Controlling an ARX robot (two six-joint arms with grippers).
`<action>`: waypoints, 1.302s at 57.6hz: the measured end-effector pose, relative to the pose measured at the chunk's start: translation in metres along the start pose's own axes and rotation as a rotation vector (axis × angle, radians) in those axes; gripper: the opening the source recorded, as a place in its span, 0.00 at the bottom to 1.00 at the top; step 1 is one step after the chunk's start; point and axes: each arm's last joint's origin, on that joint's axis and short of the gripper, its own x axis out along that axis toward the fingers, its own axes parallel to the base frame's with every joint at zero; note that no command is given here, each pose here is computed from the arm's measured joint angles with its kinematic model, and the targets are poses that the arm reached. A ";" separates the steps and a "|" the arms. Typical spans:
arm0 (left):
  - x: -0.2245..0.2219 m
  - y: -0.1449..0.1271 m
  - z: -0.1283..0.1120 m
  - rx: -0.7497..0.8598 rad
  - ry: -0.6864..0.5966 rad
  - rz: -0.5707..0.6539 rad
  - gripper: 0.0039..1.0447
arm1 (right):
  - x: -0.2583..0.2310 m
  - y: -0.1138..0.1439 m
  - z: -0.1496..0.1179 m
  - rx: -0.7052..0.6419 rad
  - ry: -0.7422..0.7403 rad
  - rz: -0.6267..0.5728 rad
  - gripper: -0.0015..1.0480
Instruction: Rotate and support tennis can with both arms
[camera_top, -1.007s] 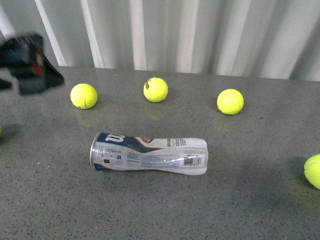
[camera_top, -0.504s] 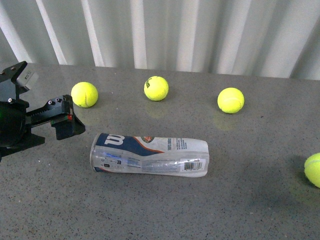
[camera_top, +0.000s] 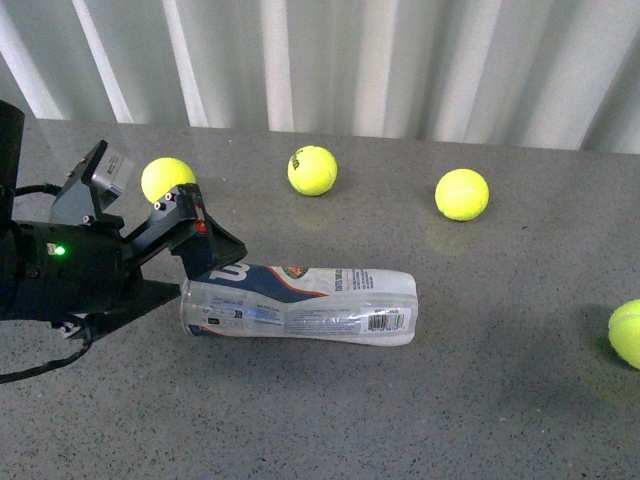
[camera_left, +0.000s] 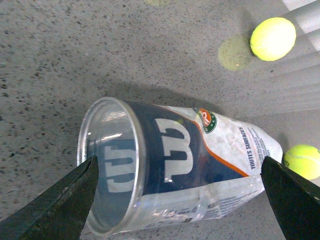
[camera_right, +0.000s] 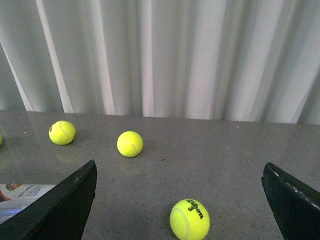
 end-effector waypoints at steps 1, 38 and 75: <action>0.002 -0.001 -0.002 -0.007 -0.006 -0.011 0.94 | 0.000 0.000 0.000 0.000 0.000 0.000 0.93; 0.001 0.002 -0.011 -0.176 -0.053 -0.073 0.04 | 0.000 0.000 0.000 0.000 0.000 0.000 0.93; -0.129 -0.140 0.093 0.691 -0.048 -0.090 0.03 | 0.000 0.000 0.000 0.000 0.000 0.000 0.93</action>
